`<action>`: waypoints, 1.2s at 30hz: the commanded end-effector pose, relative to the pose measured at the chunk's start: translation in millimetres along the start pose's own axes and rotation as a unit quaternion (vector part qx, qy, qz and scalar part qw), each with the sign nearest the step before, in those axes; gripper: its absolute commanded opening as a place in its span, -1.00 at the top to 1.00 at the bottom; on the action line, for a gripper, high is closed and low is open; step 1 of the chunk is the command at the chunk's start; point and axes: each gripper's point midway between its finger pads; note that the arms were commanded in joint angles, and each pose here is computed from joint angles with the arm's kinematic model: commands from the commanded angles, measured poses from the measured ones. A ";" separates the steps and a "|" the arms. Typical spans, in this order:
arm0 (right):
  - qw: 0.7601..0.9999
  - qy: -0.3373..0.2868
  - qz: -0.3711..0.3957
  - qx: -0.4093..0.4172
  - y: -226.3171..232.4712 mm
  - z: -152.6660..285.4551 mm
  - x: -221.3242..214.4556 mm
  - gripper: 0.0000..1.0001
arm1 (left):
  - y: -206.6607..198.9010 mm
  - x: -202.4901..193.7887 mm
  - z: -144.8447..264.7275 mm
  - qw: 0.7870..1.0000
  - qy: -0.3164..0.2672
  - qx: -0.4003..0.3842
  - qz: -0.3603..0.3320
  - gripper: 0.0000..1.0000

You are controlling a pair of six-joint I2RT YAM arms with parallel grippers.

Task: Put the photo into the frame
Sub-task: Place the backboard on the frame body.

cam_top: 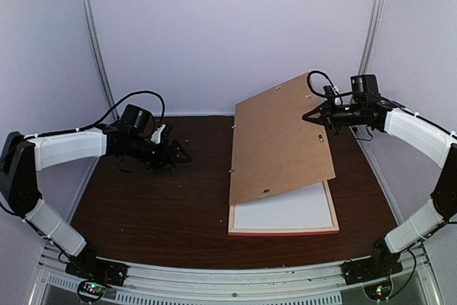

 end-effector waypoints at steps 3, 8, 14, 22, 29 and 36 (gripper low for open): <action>0.999 -0.028 0.007 0.039 2.1 37.4 11.3 1.00 | -11.9 2.9 -22.3 1.000 -0.003 -0.009 -0.024 -0.57; 0.998 -0.039 -0.008 0.038 -17.1 52.4 9.4 1.00 | -14.6 -1.5 -47.8 0.998 0.022 0.018 -0.050 -0.56; 0.998 -0.028 -0.028 0.039 -39.8 47.9 -4.2 1.00 | -24.1 -4.2 -80.3 0.995 0.044 0.038 -0.083 -0.53; 0.997 -0.024 -0.047 0.050 -59.9 41.8 -1.6 1.00 | -29.2 -4.4 -107.4 0.993 0.049 0.040 -0.095 -0.52; 0.997 -0.018 -0.055 0.051 -73.7 32.5 -2.2 1.00 | -30.0 -2.0 -119.0 0.994 0.049 0.032 -0.092 -0.53; 0.996 -0.006 -0.072 0.053 -87.3 20.9 -1.0 1.00 | -29.8 -0.6 -123.4 0.994 0.048 0.030 -0.090 -0.53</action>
Point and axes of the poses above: each gripper's point midway between its finger pads, its own z axis back along the fingers, its own y axis along the line the jaws close on, x = y × z, and after that the axes turned 4 degrees about -z, right-handed
